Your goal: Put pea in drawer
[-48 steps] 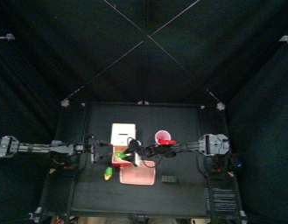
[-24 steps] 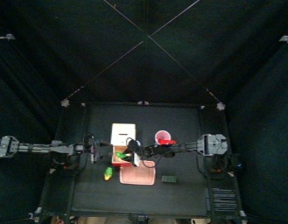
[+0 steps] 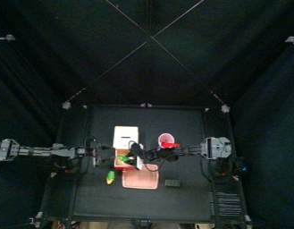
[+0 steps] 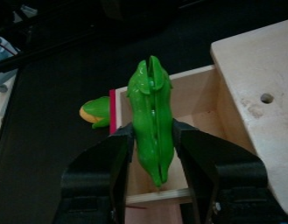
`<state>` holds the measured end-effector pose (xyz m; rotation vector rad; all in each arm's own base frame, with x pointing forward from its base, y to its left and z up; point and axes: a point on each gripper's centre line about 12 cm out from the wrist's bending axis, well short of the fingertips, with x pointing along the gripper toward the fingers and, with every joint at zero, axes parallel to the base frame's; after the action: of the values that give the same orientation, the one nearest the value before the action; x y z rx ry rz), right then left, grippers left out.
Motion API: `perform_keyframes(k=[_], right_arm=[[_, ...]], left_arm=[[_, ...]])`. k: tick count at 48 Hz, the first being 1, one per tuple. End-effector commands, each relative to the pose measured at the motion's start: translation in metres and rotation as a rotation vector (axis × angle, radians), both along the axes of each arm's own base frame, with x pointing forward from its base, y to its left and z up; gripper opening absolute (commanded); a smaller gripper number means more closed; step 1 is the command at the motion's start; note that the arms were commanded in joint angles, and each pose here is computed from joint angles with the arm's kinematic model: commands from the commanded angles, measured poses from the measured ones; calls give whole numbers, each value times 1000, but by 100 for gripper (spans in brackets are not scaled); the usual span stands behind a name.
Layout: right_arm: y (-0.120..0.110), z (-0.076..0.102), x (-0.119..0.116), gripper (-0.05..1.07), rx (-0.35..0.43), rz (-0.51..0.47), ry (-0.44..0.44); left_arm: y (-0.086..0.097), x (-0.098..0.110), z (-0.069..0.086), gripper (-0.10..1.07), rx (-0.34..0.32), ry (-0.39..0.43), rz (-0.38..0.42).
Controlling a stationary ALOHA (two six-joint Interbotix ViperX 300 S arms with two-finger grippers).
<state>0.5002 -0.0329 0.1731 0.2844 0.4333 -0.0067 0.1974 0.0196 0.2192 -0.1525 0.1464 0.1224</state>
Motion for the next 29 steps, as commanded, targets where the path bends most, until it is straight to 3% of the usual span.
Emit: perform_keyframes(k=[1, 18, 29], right_arm=[[-3, 20, 4, 74, -3, -4, -49], [-3, 16, 5, 85, -3, -8, -39], [-4, 16, 5, 86, -4, -10, -37]], left_arm=[[1, 2, 5, 89, 5, -16, 2], [1, 2, 4, 89, 5, -15, 2], [1, 2, 5, 89, 5, -16, 2]])
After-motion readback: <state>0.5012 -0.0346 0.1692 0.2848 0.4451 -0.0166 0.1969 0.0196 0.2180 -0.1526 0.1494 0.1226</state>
